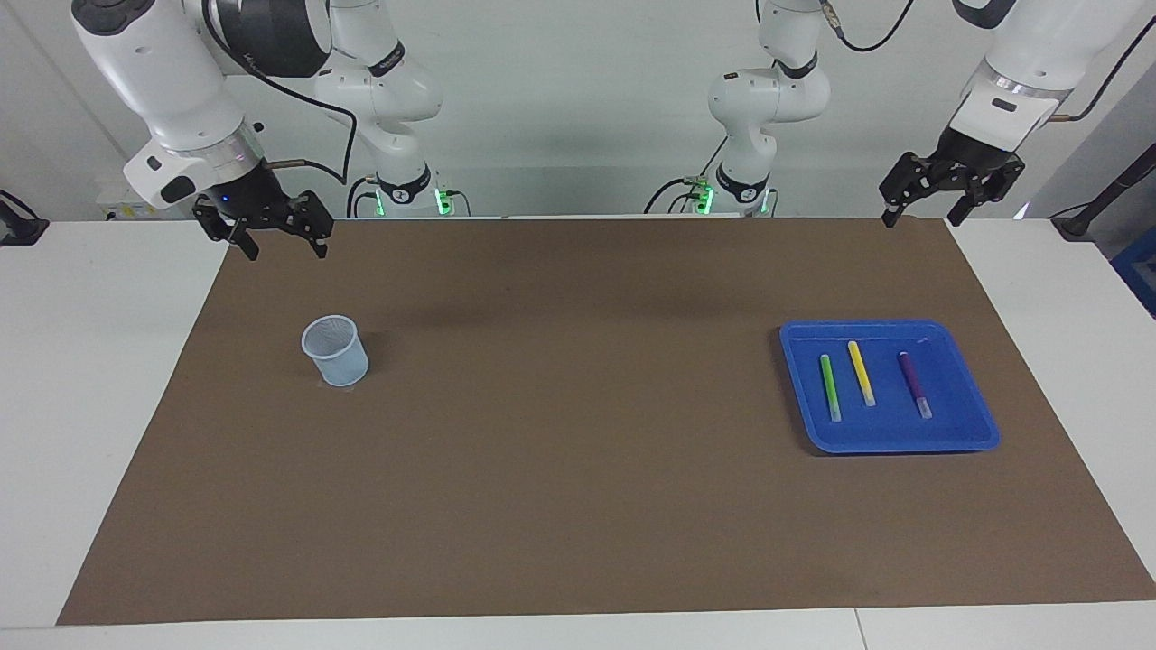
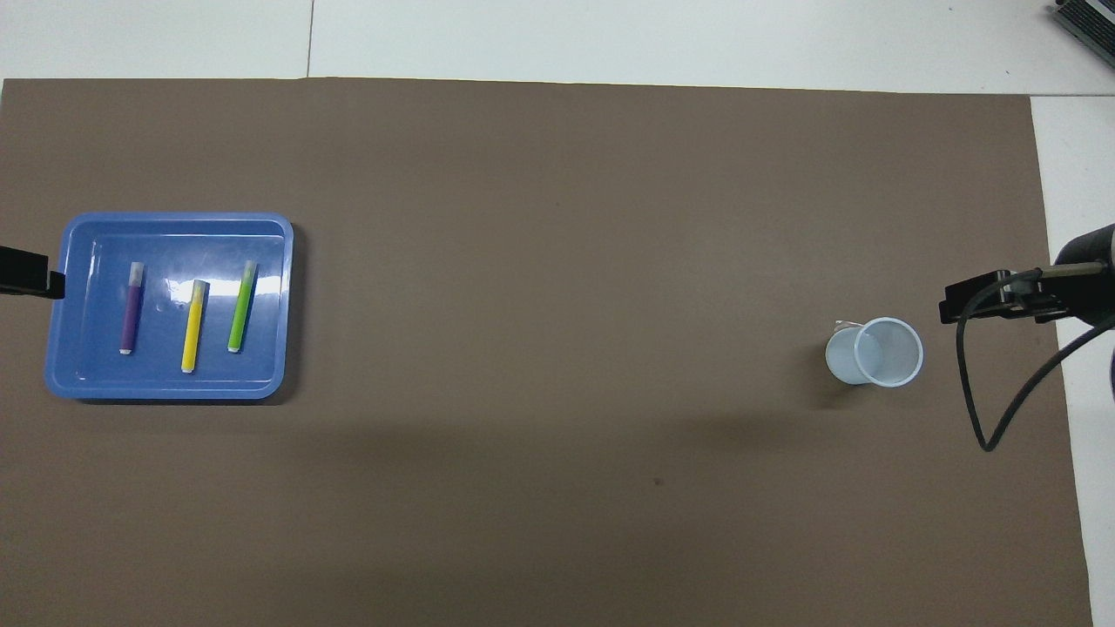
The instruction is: Right arm passes pens to left for tray arrangement
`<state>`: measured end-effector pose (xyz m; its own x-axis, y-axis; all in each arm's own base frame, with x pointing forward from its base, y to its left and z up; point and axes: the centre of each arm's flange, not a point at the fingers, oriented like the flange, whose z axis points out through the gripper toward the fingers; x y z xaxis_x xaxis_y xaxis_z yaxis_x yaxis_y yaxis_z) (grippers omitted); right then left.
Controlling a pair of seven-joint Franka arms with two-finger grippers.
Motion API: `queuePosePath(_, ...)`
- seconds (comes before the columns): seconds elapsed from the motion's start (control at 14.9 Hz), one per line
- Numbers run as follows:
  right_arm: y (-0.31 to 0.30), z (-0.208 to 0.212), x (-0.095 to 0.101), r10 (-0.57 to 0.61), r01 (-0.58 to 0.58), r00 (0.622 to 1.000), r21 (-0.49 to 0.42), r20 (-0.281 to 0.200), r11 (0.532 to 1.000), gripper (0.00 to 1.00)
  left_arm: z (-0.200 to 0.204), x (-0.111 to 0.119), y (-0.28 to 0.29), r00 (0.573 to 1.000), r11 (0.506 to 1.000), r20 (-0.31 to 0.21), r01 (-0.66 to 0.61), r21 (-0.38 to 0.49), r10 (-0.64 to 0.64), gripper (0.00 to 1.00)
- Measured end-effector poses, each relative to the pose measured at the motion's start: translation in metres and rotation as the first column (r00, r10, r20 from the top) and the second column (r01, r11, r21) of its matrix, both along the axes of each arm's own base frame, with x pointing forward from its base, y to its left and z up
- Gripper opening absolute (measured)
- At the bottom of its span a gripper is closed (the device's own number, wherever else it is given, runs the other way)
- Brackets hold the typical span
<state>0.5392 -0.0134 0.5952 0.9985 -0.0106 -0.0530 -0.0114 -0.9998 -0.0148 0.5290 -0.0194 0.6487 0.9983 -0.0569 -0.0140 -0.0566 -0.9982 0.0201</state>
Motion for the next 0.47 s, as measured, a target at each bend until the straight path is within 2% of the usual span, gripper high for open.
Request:
queuePosePath(0.2,0.000,0.000,0.000,0.000,0.000,1.000,0.000,0.000,1.000,1.00,-0.005,-0.010,0.000,0.997,1.000,-0.073,0.002,0.002,-0.002,1.00)
queuePosePath(0.47,0.000,0.000,0.000,0.000,0.000,1.000,0.000,0.000,1.000,1.00,-0.004,-0.013,0.002,0.996,1.000,-0.085,0.001,0.015,0.000,1.00)
